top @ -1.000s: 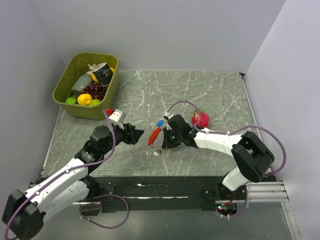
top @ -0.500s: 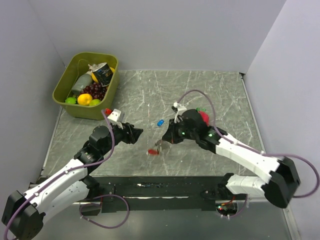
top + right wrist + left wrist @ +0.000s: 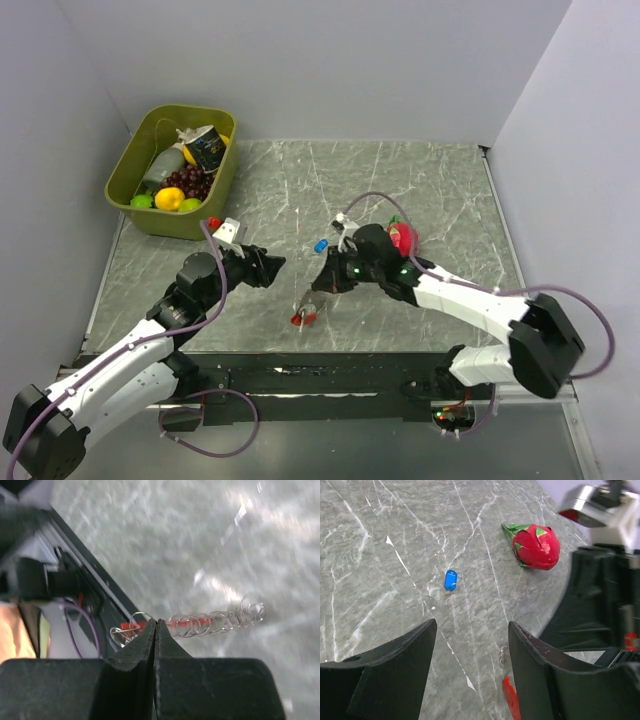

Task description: Put the keys on the keyring

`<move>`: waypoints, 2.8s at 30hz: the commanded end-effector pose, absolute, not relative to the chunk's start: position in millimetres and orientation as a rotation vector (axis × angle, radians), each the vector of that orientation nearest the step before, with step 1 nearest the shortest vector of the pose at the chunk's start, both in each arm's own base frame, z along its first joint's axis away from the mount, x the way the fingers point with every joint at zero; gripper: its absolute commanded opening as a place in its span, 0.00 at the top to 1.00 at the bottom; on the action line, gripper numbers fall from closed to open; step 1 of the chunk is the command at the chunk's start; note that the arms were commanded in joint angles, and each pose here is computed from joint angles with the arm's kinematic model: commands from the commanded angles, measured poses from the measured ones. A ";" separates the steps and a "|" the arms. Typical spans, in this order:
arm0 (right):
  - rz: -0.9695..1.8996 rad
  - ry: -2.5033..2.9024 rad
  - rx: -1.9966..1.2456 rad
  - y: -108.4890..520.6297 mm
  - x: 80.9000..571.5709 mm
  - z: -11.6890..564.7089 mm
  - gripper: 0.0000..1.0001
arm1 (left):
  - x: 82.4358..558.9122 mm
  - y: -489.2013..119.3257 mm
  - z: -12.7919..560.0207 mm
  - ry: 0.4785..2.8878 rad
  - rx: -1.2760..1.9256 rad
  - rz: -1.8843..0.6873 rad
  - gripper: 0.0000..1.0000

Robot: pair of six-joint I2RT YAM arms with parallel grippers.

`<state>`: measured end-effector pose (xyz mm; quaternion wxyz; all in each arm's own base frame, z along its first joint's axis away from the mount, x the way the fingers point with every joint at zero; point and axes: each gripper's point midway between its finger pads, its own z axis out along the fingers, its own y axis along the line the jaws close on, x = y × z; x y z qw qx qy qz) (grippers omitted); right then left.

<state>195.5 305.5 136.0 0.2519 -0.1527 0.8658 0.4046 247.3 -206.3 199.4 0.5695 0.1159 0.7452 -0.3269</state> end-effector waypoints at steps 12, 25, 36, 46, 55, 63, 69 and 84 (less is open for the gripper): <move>1.004 2.489 -0.413 342.0 240.5 71.1 1.00 | 248.5 -206.9 215.7 1.714 0.262 -0.776 0.33; 0.680 2.459 -0.300 259.8 252.9 87.4 0.14 | 244.6 -234.0 127.5 2.026 0.339 -0.835 0.46; 0.729 2.641 -0.250 224.8 198.2 38.2 0.14 | 236.3 -269.0 85.6 2.177 0.413 -1.018 0.53; 1.001 2.691 -0.215 240.5 146.6 31.9 0.14 | 235.4 -274.1 75.4 2.224 0.392 -1.064 0.47; 1.038 2.659 -0.232 257.7 146.1 44.0 0.13 | 237.5 -276.7 84.7 2.238 0.422 -1.088 0.47; 0.933 2.574 -0.163 246.2 172.8 63.3 0.09 | 248.1 -279.3 84.0 2.316 0.480 -0.899 0.49; 0.888 2.468 -0.069 222.7 190.7 83.3 0.07 | 247.8 -282.4 62.5 2.441 0.500 -0.713 0.53; 0.824 2.456 -0.034 199.1 202.5 79.5 0.06 | 236.1 -296.1 49.2 2.531 0.534 -0.615 0.65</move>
